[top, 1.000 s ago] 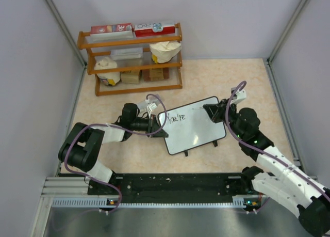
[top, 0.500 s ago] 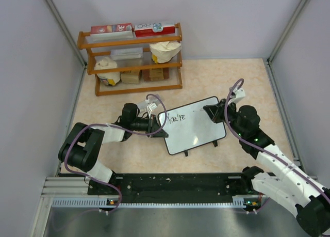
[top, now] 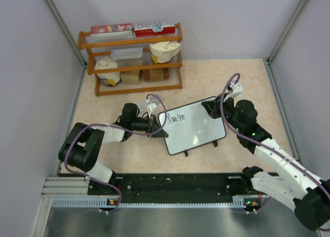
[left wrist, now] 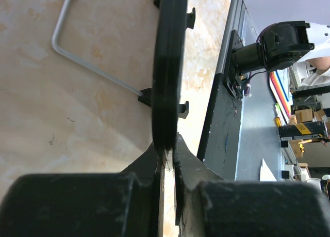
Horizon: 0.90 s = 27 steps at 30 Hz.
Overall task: Write a sentence on the whiteboard
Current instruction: Write a sentence at the center of the board.
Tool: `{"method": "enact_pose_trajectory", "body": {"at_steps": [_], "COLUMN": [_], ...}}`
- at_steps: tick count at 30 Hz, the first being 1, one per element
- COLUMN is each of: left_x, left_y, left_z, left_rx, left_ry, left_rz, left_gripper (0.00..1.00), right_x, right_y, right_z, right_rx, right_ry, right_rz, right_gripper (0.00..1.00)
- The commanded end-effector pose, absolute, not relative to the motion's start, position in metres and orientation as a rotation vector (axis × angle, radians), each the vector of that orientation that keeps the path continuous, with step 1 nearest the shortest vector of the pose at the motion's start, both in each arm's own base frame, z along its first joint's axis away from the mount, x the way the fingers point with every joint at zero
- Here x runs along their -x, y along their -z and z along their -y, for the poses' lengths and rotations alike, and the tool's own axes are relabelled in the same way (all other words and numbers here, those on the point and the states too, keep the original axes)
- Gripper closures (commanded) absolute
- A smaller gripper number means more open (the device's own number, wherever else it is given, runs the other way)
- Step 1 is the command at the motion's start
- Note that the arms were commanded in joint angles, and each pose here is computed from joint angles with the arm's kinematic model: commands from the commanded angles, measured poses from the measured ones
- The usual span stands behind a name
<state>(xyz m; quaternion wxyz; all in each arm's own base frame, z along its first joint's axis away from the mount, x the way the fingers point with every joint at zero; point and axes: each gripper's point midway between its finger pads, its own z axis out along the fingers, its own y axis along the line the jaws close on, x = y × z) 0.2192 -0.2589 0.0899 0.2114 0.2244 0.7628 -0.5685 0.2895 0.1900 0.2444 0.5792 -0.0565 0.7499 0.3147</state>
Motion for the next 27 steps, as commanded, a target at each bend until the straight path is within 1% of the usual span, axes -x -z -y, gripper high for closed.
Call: {"method": "enact_pose_trajectory", "body": {"at_steps": [1,11,27], "left_x": [-0.214,-0.214,-0.214], "left_y": [-0.087,-0.087,-0.088], "left_z": [0.259,0.259,0.259], "left_rx": [-0.663,-0.662,-0.665], "left_ry": [1.575,1.578,1.581], "left_rz": [-2.108,-2.109,-2.106], "left_gripper": [1.00,1.00,1.00], "right_x": [-0.304,-0.319,-0.310], "right_y": [-0.271,-0.256,-0.266], "right_z": [-0.192,-0.197,-0.192], "right_rx": [0.129,0.096,0.078], "right_ry": [-0.731,-0.722,-0.736], "right_rz": [-1.680,-1.718,-1.681], "right_gripper": [1.00,1.00,1.00]}}
